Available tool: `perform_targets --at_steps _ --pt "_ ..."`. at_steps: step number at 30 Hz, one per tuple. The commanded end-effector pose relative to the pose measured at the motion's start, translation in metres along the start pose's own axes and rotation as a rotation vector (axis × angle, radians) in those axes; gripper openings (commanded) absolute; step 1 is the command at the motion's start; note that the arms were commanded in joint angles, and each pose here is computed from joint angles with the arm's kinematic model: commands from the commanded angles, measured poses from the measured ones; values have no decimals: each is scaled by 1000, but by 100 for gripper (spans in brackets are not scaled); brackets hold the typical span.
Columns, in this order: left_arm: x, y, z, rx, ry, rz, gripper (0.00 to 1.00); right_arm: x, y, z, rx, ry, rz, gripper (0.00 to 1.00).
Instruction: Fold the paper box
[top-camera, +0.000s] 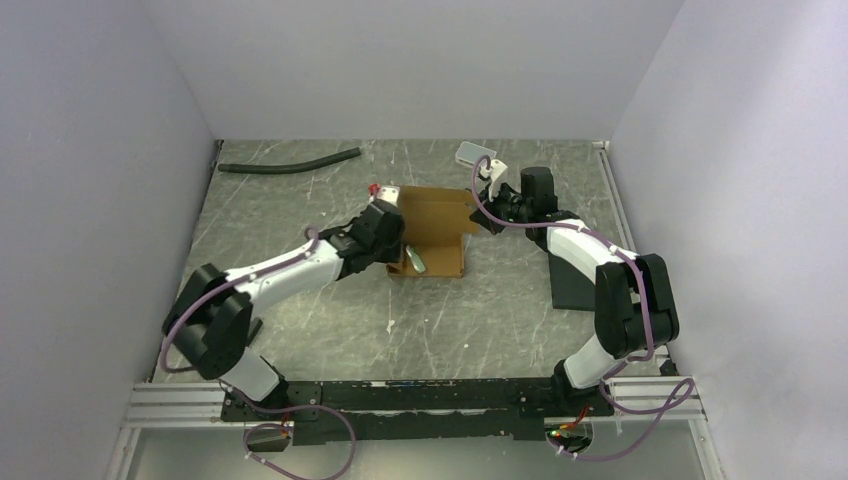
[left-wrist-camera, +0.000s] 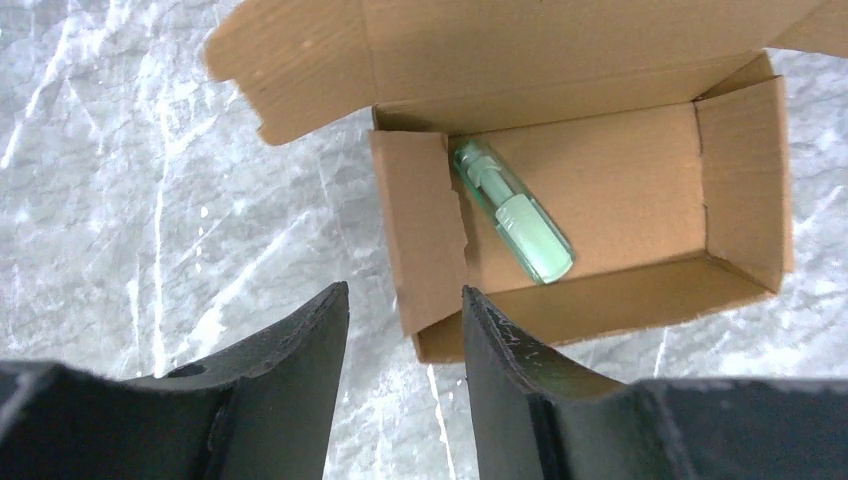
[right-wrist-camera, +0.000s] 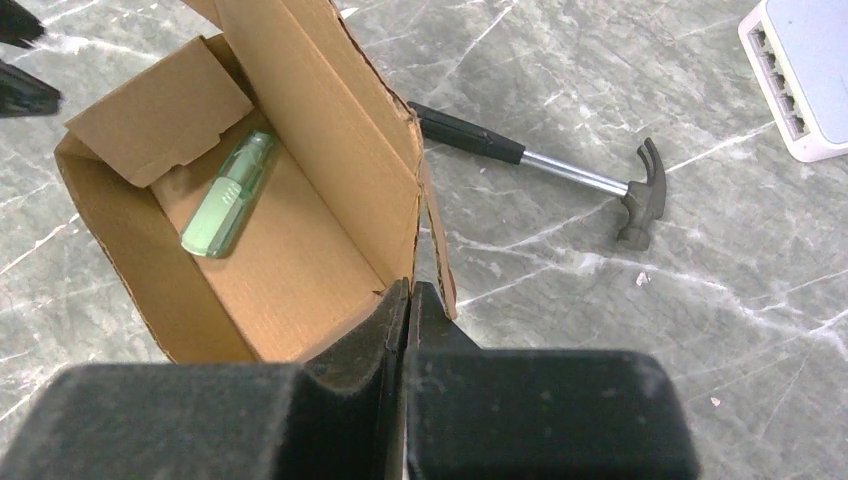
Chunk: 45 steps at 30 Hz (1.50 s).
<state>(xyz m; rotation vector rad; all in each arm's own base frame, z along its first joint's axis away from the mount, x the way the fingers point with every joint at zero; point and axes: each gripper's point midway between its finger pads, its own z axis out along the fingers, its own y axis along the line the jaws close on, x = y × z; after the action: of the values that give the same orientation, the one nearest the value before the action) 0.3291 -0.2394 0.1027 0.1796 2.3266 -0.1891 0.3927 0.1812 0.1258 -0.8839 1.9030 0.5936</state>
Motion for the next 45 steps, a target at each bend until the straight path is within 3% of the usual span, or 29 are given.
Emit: perform_targets --at_steps 1,5,8,12,13,14,16,29,33,37,42,45 --pt "-20 12 -18 54 -80 -80 51 -23 -2 -6 11 -63 -60 0" --pt "-21 32 -17 176 -88 -188 56 -24 -3 -6 12 -65 -62 0" --pt "-21 15 -15 342 -94 -180 58 -23 -2 -6 10 -64 -59 0" --pt "-14 5 2 376 -47 -174 60 -23 -2 -6 10 -65 -60 0" --pt "-12 3 5 384 -39 -175 67 -23 -2 -6 10 -64 -59 0" --pt "-11 1 8 384 -35 -174 74 -23 -2 -6 10 -64 -59 0" --pt "-8 -1 13 373 -22 -165 76 -22 -2 -6 9 -62 -57 0" --pt "32 6 56 131 141 -81 70 -22 -1 -5 5 -63 -57 0" --pt "39 11 60 96 163 -71 61 -23 -1 -5 4 -63 -57 0" --pt "43 16 61 67 174 -60 43 -23 -1 -5 6 -64 -60 0" --pt "40 21 57 21 155 -33 2 -22 -1 -5 6 -63 -59 0" --pt "40 27 56 -51 142 16 0 -22 0 -5 3 -62 -59 0"
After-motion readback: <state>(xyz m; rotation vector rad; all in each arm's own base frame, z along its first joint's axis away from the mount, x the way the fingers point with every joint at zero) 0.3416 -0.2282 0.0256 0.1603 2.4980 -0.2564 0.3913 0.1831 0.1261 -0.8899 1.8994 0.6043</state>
